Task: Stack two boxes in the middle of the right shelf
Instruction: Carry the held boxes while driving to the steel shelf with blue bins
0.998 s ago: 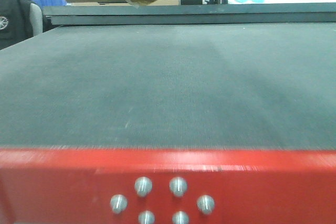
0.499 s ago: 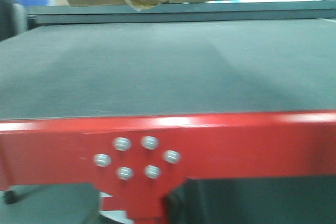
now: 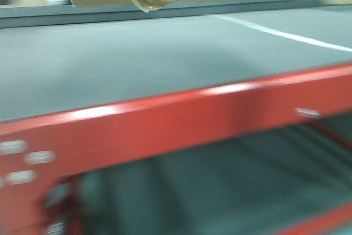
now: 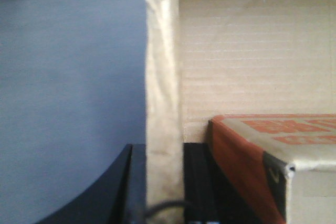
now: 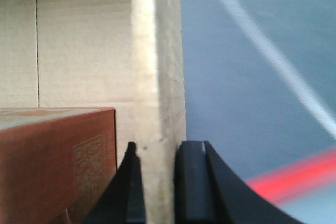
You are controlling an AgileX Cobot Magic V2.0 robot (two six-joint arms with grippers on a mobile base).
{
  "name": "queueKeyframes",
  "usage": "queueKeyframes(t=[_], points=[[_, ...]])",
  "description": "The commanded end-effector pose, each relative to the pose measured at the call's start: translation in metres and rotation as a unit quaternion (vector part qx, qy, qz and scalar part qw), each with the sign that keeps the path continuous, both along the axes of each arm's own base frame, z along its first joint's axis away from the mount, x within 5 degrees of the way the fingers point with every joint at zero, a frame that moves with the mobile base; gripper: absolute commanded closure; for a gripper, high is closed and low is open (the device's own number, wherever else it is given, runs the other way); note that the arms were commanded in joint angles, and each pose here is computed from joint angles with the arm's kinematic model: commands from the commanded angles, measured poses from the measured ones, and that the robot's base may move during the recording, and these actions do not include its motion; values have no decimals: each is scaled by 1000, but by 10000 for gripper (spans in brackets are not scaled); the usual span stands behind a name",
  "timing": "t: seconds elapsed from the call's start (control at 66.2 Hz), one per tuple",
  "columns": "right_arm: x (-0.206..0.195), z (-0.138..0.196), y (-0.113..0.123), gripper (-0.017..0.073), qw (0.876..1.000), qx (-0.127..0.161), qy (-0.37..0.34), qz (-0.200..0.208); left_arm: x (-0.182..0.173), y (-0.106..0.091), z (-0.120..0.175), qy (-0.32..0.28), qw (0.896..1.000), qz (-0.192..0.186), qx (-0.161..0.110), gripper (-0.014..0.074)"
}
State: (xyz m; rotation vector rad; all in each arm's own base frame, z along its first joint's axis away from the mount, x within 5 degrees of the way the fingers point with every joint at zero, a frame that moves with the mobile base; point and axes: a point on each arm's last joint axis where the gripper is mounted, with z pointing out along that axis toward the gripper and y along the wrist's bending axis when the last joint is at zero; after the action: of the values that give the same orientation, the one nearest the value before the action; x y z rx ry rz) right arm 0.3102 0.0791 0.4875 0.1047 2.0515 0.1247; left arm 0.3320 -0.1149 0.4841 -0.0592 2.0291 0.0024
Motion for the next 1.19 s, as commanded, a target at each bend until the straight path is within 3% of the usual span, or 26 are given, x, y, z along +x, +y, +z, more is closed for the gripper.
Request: queueKeyframes(t=[0.0, 1.179], points=[[-8, 18, -5, 721, 999, 8, -49, -1, 0, 4, 6, -21, 1000, 7, 16, 704], [-8, 18, -5, 721, 999, 8, -49, -1, 0, 4, 6, -21, 1000, 7, 16, 704]])
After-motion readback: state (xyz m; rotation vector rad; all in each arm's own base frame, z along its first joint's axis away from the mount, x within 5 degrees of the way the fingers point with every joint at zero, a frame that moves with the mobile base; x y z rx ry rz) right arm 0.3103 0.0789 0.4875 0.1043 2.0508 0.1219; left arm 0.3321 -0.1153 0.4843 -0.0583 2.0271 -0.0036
